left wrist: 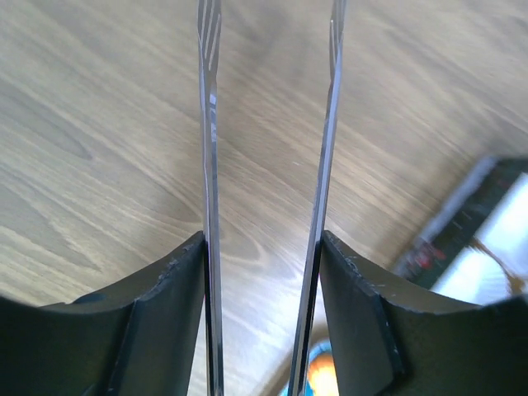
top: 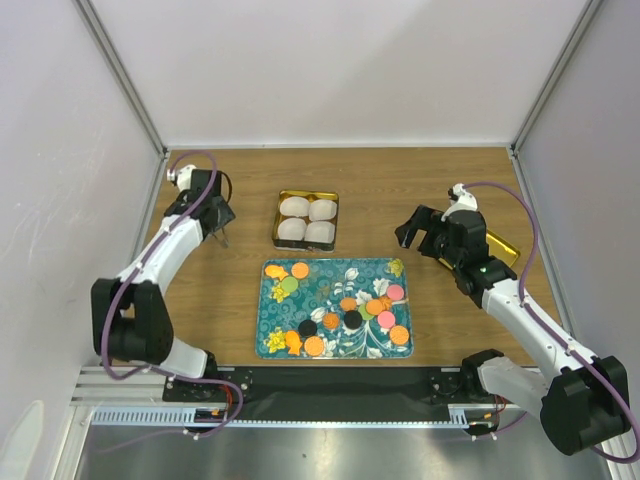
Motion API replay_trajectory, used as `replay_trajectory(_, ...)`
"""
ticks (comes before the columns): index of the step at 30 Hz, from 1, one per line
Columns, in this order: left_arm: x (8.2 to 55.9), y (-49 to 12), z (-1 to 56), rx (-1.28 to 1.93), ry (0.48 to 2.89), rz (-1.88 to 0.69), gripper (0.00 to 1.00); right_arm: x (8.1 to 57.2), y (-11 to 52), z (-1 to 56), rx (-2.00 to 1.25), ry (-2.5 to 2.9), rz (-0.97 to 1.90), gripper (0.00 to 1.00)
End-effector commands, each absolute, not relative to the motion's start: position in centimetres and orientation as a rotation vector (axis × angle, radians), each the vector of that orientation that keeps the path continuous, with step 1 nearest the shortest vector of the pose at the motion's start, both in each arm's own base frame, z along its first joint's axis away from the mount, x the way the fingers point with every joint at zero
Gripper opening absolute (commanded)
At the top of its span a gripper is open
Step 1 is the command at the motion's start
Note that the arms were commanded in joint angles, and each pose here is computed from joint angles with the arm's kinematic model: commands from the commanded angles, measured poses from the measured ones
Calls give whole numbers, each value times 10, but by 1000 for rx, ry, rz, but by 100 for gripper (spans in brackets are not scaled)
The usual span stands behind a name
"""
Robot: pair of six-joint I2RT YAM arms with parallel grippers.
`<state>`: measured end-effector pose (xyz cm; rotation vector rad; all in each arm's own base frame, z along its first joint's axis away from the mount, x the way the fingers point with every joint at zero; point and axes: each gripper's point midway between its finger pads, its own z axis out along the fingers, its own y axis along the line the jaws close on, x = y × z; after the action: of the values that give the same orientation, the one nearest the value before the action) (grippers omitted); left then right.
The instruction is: Pack the cookies
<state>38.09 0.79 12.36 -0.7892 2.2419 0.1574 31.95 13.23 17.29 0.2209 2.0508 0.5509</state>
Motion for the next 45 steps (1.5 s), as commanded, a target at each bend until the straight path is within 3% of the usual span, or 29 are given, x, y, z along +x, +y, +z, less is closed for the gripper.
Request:
replay_trajectory(1,379,-11,165,-632,2202,80,59,322,134,178,211,2028,571,100)
replay_trajectory(18,296,-110,245,-56,2191,-223,59,324,135,176,207,2041,568,100)
replay_trajectory(36,154,-225,204,628,2353,-504,57,328,132,170,211,2060,537,100)
replay_trajectory(45,127,-241,175,773,2434,-523,58,327,131,170,213,2062,531,100)
